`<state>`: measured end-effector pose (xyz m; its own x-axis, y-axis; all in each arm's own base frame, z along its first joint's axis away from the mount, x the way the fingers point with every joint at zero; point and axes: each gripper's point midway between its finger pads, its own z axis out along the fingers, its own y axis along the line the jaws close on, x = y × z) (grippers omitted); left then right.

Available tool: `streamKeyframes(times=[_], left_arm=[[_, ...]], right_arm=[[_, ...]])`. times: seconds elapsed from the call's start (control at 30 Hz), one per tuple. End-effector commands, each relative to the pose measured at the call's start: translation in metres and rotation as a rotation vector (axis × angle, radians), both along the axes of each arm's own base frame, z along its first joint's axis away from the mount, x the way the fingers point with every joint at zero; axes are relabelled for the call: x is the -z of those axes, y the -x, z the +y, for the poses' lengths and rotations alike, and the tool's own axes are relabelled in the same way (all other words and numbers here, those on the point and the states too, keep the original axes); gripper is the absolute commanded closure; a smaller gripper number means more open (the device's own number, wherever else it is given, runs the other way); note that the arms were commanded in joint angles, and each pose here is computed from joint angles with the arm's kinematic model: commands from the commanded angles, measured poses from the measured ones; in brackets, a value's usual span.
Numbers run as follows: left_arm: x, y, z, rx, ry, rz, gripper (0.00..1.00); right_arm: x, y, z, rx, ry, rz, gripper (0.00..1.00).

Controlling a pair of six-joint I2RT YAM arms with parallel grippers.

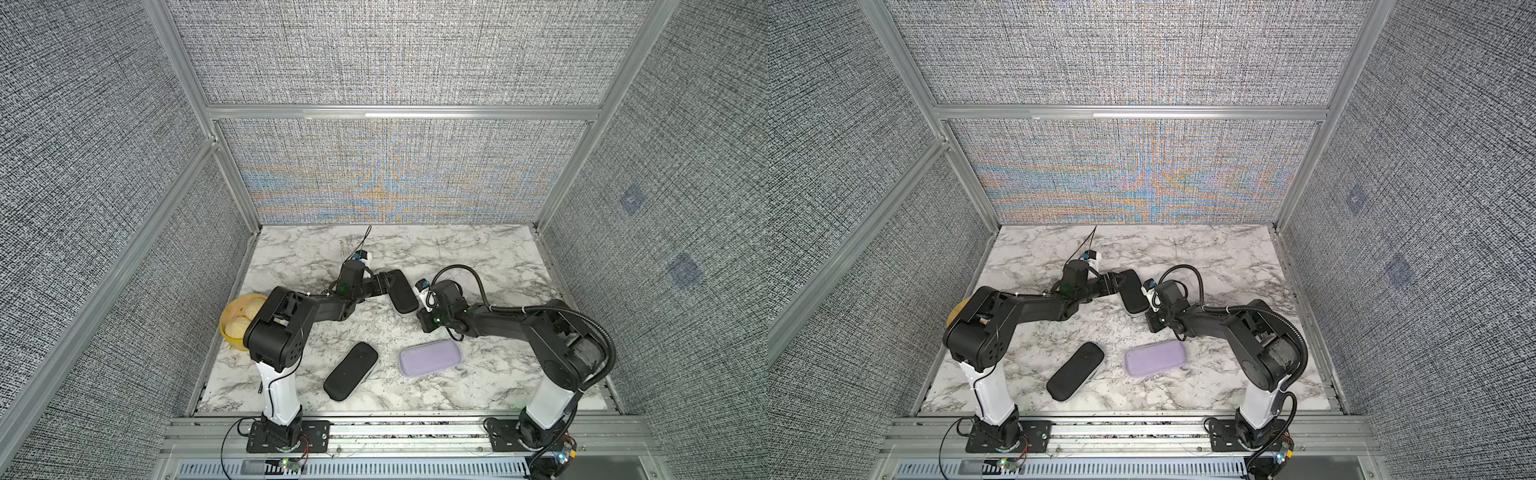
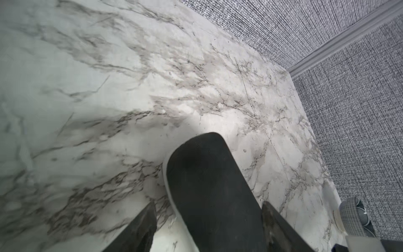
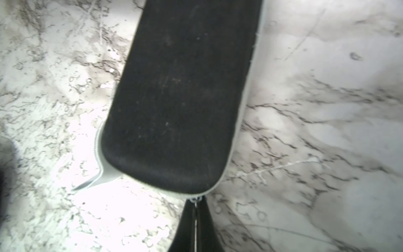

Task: Put umbrellas into zippered umbrella sleeves
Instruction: Place the umbrella sleeve at the center of the board.

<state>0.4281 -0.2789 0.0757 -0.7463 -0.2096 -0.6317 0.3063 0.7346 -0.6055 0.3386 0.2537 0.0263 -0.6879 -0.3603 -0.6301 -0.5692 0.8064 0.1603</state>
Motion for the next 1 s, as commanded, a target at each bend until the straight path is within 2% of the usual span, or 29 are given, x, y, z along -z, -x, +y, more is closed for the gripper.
streamKeyframes(times=[0.0,0.2,0.37,0.57,0.77,0.97], left_arm=[[0.014,-0.004,-0.002,0.043,-0.08,0.024,0.25],[0.032,-0.023,0.006,0.005,-0.201,0.039,0.25],[0.035,-0.029,-0.016,0.093,-0.161,0.043,0.27],[0.051,-0.013,-0.018,0.115,-0.154,0.087,0.41],[0.07,0.001,0.003,0.033,-0.224,0.142,0.54],[0.081,0.005,0.002,0.021,-0.194,0.183,0.67]], right_arm=[[0.004,-0.003,-0.01,-0.007,0.027,0.016,1.0],[0.007,-0.029,-0.029,0.043,0.026,0.028,1.0],[0.009,-0.033,-0.026,0.023,0.004,0.042,1.0],[0.009,-0.03,-0.027,0.036,-0.01,0.037,1.0],[0.007,-0.014,-0.02,0.015,-0.013,0.028,1.0],[0.009,0.007,-0.016,0.036,-0.024,0.045,1.0]])
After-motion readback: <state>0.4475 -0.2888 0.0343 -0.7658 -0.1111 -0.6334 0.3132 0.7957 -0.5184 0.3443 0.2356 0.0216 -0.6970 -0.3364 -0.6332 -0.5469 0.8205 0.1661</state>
